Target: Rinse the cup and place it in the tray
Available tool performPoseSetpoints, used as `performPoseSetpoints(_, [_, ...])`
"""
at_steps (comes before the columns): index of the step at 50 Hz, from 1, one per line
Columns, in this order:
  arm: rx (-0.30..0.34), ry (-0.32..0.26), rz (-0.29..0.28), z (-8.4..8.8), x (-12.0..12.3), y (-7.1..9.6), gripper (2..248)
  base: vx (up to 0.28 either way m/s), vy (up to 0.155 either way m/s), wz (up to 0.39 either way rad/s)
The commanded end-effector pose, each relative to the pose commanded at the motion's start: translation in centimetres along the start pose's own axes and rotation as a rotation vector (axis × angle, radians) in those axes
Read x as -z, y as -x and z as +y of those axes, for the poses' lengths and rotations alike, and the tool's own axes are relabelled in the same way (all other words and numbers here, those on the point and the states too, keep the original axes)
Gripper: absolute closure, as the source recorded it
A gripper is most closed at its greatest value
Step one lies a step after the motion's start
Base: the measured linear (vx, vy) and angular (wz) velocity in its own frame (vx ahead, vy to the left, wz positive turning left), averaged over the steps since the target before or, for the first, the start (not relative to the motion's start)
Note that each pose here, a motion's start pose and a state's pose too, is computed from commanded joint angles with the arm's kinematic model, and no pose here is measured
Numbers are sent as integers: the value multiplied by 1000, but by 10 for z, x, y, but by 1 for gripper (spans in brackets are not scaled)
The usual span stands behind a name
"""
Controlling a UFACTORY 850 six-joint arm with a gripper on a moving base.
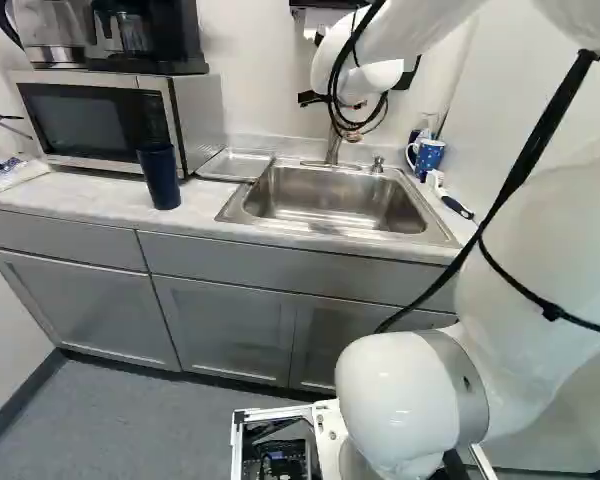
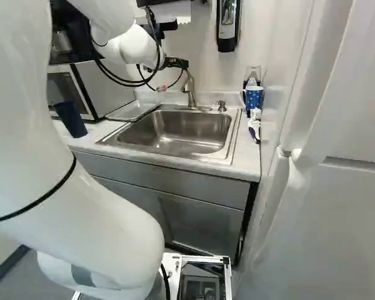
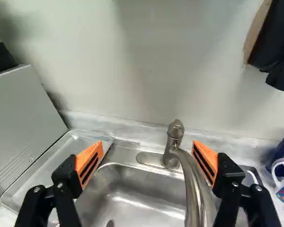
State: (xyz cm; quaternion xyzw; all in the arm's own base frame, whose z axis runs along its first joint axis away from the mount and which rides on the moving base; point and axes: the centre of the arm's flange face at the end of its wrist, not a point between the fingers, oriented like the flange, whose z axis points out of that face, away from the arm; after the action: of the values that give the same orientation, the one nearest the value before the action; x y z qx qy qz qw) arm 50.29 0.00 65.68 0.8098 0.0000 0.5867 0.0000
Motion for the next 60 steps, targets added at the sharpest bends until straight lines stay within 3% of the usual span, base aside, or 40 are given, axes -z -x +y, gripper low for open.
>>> performPoseSetpoints(34, [0,0,-117,0,-46,-5,3,0,0,0])
performPoseSetpoints(60, [3,-8,-115,-5,-80,-15,3,0,0,0])
